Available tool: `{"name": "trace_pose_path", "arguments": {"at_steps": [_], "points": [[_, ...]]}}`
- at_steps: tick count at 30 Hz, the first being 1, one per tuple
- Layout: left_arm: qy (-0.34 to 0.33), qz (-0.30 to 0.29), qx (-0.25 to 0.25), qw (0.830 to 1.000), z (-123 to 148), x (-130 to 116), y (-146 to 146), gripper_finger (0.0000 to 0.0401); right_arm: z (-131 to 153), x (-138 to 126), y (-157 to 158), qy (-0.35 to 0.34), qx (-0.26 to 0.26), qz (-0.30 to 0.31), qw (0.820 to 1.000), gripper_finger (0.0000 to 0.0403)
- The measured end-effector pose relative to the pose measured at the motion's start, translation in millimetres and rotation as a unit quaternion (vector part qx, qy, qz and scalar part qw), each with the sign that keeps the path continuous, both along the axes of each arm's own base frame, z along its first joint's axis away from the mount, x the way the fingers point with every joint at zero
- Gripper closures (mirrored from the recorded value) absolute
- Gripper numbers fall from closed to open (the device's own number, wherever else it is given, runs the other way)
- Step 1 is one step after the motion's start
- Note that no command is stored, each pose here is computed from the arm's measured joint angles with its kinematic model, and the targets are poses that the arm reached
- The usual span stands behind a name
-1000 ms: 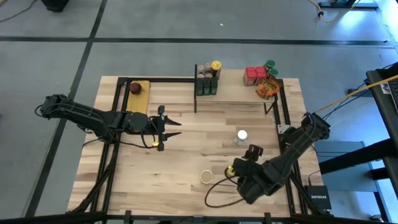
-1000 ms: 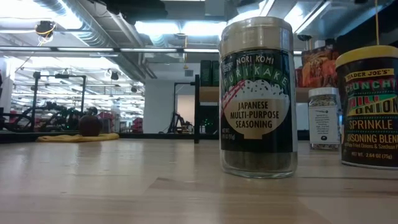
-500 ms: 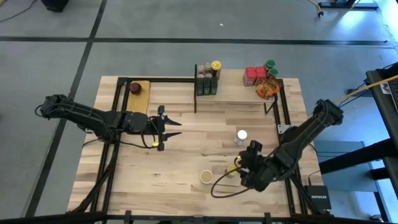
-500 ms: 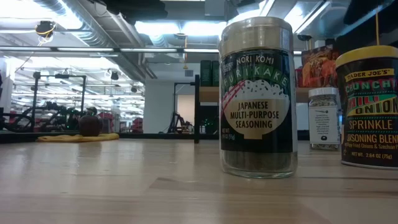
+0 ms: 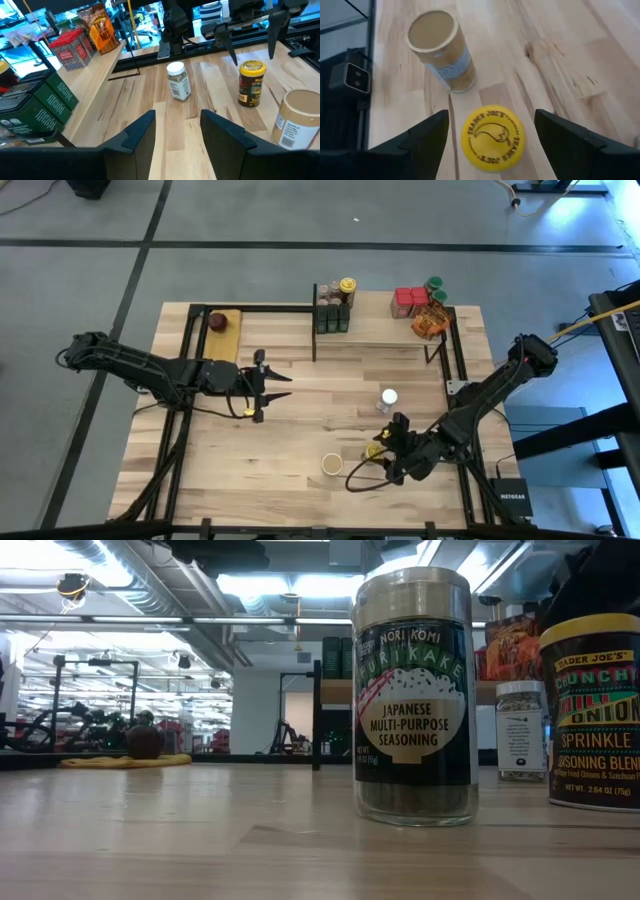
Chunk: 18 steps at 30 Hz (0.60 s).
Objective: Shelf spices
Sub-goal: Put the yellow seasoning bottle on the shelf
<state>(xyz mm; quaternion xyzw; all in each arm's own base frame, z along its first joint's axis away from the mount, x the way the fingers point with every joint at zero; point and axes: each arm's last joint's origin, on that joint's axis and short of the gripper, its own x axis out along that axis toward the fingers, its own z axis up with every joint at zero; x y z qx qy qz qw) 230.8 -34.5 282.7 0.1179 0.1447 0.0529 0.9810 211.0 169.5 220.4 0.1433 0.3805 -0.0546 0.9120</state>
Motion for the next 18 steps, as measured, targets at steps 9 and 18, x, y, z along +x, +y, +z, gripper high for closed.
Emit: {"name": "trace_pose_path", "arguments": {"at_steps": [9, 18], "points": [[0.001, 0.001, -0.002, 1.0, 0, 0, 0, 0.0251, -1, -1, 2, 0.022, 0.059, -0.01, 0.998, 0.0102], [0.001, 0.001, -0.002, 1.0, 0, 0, 0, 0.0251, -14, 3, 5, 0.035, 0.013, 0.0, 0.999, 0.0102]]}}
